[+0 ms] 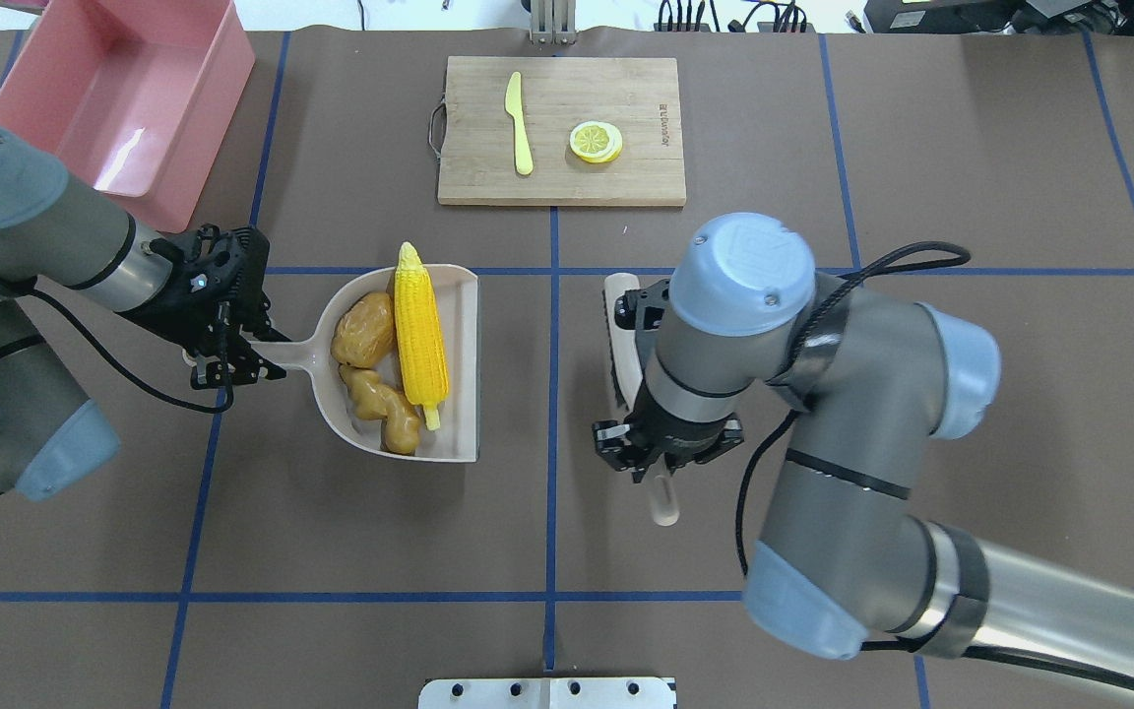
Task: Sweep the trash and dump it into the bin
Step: 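Lift the dustpan toward the pink bin with left gripper while right withdraws brush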
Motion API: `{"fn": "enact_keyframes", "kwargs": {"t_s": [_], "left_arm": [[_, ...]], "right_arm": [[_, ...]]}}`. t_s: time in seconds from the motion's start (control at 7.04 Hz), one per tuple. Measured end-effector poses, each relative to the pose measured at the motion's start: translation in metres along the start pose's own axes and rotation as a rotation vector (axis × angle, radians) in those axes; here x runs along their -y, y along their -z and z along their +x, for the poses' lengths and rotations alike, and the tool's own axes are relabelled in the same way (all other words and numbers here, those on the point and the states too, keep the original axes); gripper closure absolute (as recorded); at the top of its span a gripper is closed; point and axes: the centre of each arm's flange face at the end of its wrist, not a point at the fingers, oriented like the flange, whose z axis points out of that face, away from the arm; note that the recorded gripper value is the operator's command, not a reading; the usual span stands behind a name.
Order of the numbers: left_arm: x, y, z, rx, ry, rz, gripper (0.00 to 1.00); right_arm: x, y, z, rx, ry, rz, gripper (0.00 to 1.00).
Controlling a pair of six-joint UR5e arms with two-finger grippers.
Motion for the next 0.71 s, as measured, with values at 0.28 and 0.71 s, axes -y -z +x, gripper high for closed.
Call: {"fn": "enact_keyframes", "kwargs": {"t_s": [0.28, 0.71], "left_arm": [[-0.018, 0.033, -0.021, 0.066, 0.109, 0.011, 1.0], [-0.047, 0.073, -0.045, 0.149, 0.315, 0.014, 1.0]], "right_arm": [[0.01, 0.034, 0.082, -0.064, 0.036, 0.026, 1.0], [0.03, 0.061, 0.217, -0.121, -0.025, 0.015, 1.0]]}}
